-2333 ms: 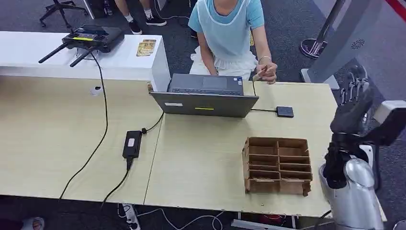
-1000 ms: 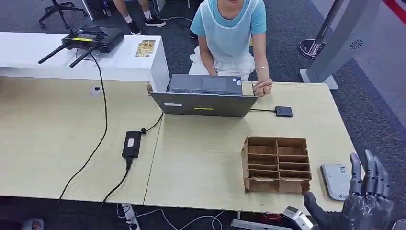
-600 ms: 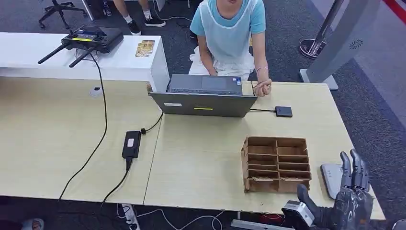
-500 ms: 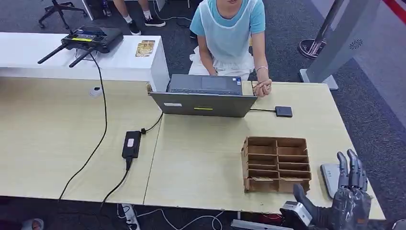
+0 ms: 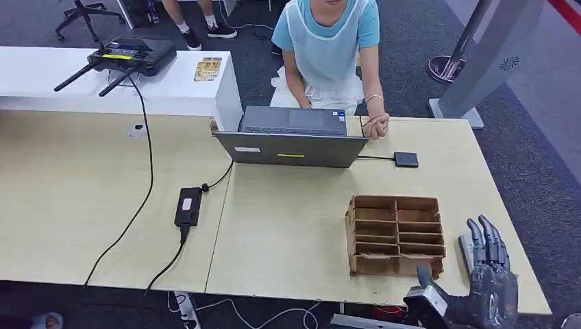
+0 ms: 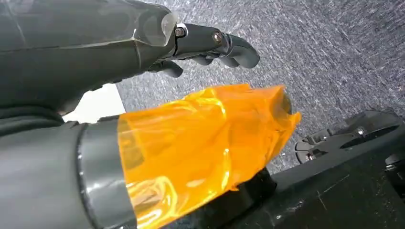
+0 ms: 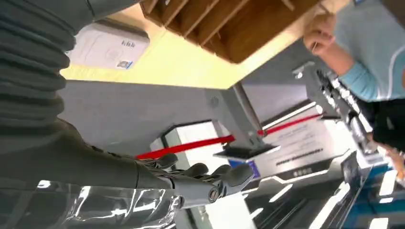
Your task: Pass the card to the sensor for recognition and then transmit it.
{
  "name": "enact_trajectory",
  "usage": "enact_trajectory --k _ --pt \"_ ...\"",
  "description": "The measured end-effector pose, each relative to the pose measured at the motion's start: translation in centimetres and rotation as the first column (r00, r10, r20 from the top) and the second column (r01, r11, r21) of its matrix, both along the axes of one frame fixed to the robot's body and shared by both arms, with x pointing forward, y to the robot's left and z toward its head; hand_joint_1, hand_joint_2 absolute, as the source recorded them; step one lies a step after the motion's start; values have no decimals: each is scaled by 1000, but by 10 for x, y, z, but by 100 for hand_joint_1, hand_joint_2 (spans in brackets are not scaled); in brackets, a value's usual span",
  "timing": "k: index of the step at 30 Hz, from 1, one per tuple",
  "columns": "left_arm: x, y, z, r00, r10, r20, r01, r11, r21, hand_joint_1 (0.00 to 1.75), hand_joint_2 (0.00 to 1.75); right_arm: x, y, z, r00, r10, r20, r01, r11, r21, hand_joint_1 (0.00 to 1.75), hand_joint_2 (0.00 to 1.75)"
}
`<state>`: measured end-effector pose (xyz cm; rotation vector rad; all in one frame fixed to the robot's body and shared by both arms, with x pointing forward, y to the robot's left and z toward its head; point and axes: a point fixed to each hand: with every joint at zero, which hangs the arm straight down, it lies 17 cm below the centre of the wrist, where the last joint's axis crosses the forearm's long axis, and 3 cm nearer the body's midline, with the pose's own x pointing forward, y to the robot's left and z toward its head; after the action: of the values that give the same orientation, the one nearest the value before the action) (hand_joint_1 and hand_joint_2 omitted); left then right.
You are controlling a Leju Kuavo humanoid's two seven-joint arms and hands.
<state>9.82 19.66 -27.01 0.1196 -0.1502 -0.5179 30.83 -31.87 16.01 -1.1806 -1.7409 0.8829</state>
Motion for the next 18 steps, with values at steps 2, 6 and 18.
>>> enact_trajectory --k 2,6,18 --pt "0 0 0 1000 -3 1 3 1000 0 0 0 0 1 -3 1000 18 -15 -18 1000 -14 0 175" --pt "2 -1 0 1000 -14 2 14 1000 -1 0 0 3 1 -14 996 55 -77 -55 998 0 0 175" --pt "3 -3 1 999 -32 4 32 999 -6 0 0 7 -1 -24 975 154 -159 -146 987 59 19 175"
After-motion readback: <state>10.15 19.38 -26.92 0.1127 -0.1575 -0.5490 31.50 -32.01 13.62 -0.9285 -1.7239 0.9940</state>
